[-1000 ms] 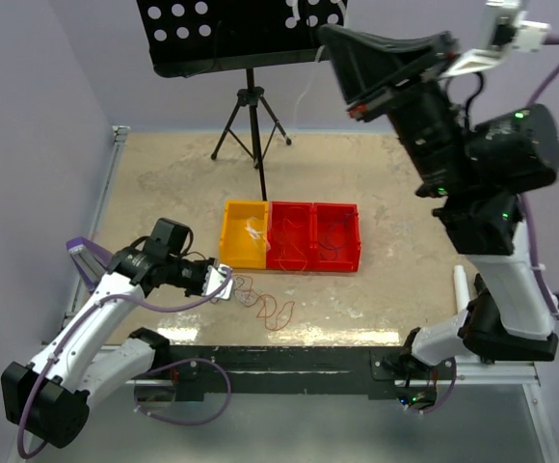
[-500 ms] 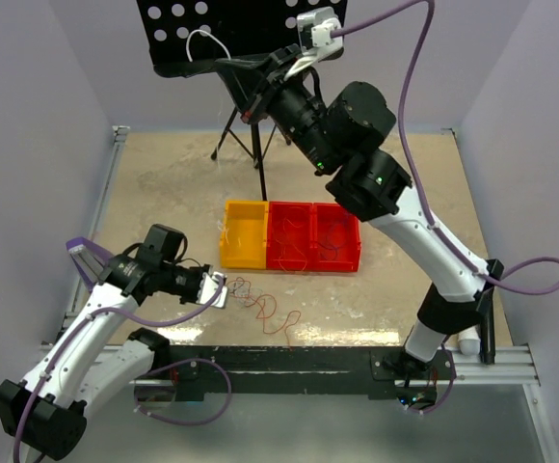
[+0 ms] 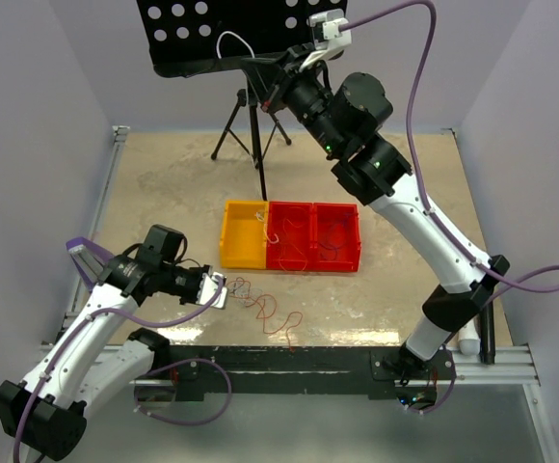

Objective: Untangle the cables

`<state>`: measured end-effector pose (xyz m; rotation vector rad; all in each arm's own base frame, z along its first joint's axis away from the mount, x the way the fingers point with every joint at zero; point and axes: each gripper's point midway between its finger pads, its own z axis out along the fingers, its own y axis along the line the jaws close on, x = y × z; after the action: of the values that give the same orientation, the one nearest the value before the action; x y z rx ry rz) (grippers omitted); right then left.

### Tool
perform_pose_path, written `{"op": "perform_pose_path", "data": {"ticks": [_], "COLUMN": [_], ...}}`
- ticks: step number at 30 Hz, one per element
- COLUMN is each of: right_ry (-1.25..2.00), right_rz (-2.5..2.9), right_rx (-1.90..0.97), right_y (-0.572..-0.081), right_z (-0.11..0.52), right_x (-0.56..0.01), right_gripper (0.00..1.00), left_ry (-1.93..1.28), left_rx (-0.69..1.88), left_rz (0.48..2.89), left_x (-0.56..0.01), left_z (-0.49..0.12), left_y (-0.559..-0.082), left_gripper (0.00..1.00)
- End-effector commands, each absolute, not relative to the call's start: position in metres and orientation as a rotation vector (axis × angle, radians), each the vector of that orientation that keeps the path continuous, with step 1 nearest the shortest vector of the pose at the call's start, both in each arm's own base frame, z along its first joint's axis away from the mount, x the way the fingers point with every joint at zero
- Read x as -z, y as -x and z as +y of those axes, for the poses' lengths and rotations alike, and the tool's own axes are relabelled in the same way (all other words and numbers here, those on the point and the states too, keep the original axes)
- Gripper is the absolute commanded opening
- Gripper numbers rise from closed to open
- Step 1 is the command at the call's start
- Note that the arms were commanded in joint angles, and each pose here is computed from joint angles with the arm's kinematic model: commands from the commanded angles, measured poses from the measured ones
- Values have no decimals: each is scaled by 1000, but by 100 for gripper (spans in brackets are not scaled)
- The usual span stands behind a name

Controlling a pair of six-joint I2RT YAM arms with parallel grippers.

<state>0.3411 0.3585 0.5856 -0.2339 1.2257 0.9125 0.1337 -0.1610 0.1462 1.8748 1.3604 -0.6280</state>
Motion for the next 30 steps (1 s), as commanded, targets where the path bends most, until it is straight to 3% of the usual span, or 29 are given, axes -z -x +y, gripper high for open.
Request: {"op": "perform_pose_path", "data": {"ticks": [1, 11, 30], "right_ry": [236, 242, 255], "right_rz": [1124, 1093, 1212], "right_rx": [-988, -1009, -965], "right_y": [-325, -324, -349], "right_z": [351, 356, 376], "right_x": [-618, -634, -576], "right_gripper": [0, 0, 0], "left_ry": [-1853, -1856, -1859], "left_rx": [662, 651, 651], "left_rz": [1342, 1343, 1337], "left_x": [-153, -149, -150], "left_z": [-165, -163, -163], "left_y": [-130, -130, -128], "left_gripper": [4, 4, 4]}}
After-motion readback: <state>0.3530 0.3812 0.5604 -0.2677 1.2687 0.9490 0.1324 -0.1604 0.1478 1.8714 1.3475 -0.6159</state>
